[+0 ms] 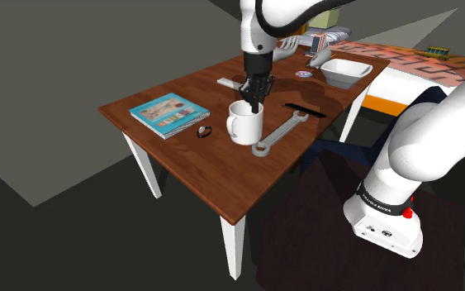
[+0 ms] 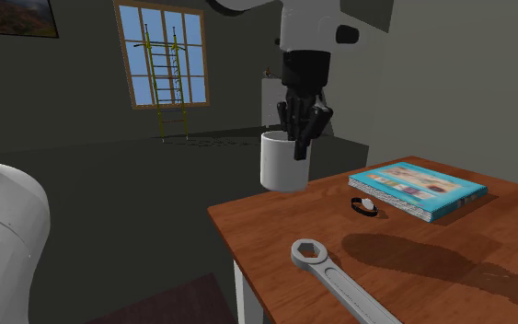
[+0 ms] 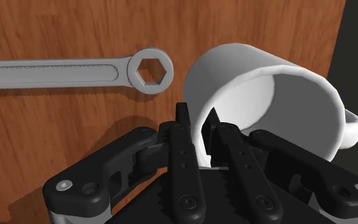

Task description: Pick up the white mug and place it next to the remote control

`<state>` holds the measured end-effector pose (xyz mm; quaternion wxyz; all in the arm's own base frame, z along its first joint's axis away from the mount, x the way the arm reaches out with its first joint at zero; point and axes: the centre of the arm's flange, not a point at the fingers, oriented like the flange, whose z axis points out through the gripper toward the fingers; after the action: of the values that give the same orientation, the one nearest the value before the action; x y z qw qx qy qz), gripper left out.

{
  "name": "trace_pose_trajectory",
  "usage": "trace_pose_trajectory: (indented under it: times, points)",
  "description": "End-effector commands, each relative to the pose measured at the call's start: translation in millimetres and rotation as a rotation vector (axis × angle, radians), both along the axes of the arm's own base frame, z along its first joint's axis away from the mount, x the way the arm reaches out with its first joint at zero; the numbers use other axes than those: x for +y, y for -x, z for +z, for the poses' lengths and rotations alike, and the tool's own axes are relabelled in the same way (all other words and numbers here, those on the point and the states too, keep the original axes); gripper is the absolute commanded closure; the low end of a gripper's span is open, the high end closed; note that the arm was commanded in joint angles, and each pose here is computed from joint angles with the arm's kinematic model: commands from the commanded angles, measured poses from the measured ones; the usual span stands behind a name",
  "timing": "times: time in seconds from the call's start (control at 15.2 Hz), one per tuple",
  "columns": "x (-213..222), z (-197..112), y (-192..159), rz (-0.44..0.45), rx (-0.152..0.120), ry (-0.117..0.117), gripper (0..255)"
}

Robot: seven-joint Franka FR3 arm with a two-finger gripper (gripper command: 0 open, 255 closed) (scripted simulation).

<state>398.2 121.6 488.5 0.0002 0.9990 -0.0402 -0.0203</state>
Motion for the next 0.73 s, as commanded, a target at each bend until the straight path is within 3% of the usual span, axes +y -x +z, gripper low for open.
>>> trace_pose_trajectory:
  times: [0.0,0.46,0.66]
  points:
    - [0,10,0,0.0,0.0,0.0,255]
    - [0,46,0,0.0,0.0,0.0,255]
    - [-33,46,-21,0.0,0.0,0.0,255]
